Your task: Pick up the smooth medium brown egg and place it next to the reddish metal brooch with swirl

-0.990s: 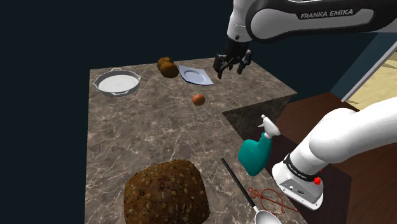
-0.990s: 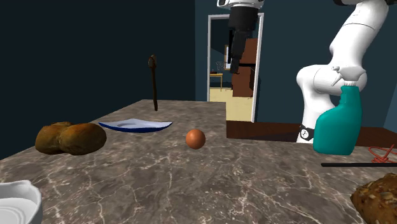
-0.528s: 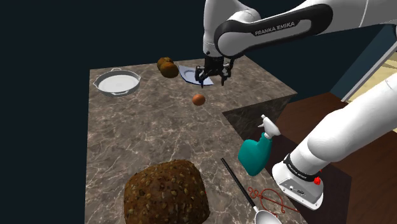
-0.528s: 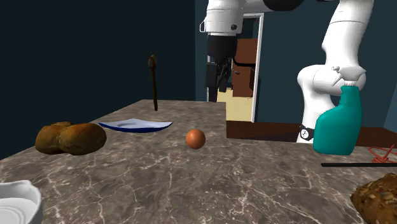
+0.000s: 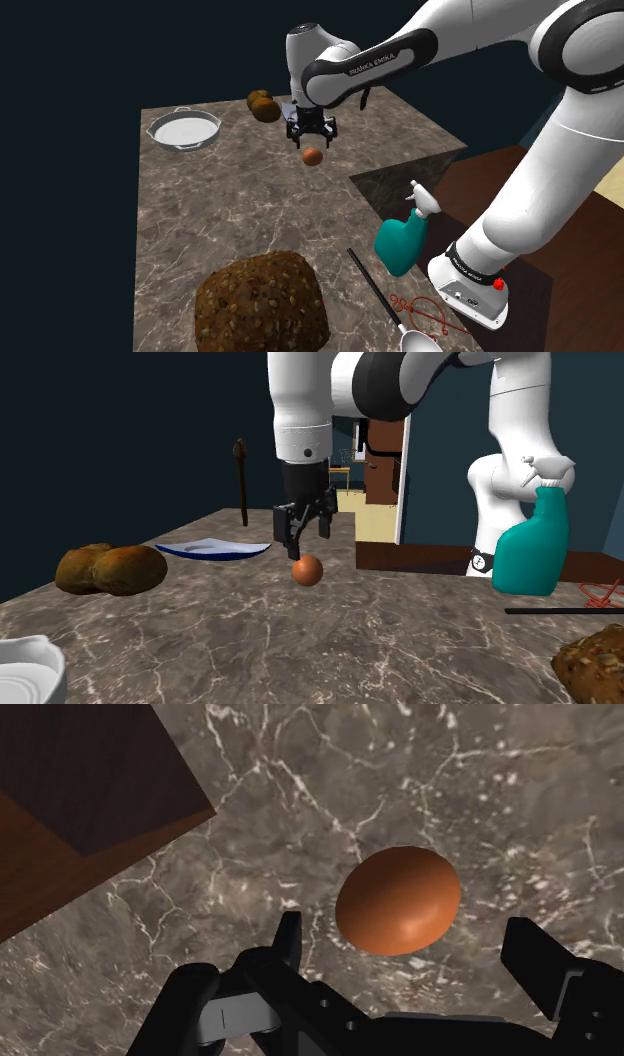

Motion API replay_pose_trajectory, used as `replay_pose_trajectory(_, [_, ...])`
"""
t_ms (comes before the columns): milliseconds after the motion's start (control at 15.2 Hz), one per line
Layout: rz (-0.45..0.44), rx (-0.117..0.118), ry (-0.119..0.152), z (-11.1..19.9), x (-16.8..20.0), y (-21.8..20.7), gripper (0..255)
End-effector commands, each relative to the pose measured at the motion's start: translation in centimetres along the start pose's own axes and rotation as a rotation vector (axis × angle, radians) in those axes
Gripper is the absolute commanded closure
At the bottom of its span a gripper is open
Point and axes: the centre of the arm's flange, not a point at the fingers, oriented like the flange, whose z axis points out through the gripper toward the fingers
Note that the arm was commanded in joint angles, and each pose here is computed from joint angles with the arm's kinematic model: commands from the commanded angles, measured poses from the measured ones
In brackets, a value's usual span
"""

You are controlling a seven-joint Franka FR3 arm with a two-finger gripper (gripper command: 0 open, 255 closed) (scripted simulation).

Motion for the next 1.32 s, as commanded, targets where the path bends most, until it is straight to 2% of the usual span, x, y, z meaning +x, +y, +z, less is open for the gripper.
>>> replay_pose_trajectory(0, [0.027,-0.007,-0.006,1.6,0.6,-0.7,0])
replay_pose_trajectory(462, [0.027,-0.007,-0.006,5.0,0.5,-0.7,0])
replay_pose_trajectory(924, [0.027,-0.007,-0.006,5.0,0.5,-0.7,0])
replay_pose_trajectory(990, [0.027,-0.007,-0.006,5.0,0.5,-0.7,255])
replay_pose_trajectory(1254, [0.027,-0.007,-0.006,5.0,0.6,-0.7,255])
